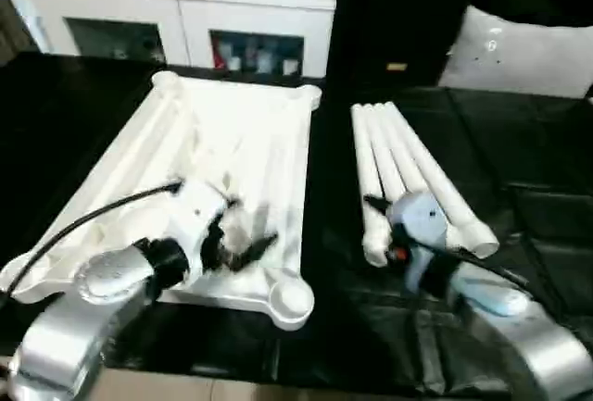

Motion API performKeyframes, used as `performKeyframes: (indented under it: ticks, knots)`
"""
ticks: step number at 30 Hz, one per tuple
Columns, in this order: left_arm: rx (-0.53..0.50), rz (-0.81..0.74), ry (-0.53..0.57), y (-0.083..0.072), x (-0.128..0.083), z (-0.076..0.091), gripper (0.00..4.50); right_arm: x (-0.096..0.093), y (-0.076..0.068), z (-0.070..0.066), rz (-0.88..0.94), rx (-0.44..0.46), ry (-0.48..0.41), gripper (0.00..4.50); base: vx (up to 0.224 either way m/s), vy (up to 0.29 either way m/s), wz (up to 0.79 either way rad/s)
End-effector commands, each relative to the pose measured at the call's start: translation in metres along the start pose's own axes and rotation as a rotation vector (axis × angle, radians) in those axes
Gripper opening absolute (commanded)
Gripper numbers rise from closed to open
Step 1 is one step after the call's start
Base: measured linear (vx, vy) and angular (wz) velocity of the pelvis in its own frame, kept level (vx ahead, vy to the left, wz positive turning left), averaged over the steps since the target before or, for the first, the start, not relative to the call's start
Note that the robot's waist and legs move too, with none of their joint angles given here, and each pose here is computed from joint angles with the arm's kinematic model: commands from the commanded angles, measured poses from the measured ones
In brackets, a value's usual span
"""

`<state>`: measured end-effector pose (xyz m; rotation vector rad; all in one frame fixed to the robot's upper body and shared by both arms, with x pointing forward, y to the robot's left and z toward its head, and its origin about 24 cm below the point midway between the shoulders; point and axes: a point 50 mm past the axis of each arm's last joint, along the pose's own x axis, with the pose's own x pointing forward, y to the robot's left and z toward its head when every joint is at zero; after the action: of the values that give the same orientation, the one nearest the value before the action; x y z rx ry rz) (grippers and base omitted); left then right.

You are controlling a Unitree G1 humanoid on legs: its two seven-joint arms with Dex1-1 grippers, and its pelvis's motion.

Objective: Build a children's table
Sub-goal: Move to table, then move table base

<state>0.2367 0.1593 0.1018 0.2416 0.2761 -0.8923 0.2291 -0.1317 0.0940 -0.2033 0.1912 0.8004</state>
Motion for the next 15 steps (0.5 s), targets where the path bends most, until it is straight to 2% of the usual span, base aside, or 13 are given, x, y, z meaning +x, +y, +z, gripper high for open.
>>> performKeyframes:
  ticks: [1,3,5,15]
  knots:
    - [0.018,-0.06,-0.004,-0.002,0.002,0.0,3.71,-0.002,-0.002,0.005,0.018,-0.016,-0.017,4.5,-0.072,-0.016,0.01]
    - [0.059,-0.2,0.049,-0.002,0.0,-0.007,3.6,-0.004,0.0,0.004,0.108,-0.069,0.018,4.5,-0.032,-0.014,0.0]
    - [0.062,-0.291,0.088,-0.001,-0.002,-0.011,3.39,-0.007,0.001,0.001,0.168,-0.077,0.048,4.5,0.0,0.0,0.0]
    - [0.155,-0.467,0.251,0.013,-0.005,-0.023,2.5,-0.012,0.01,-0.009,0.287,-0.106,0.12,4.5,0.0,0.0,0.0]
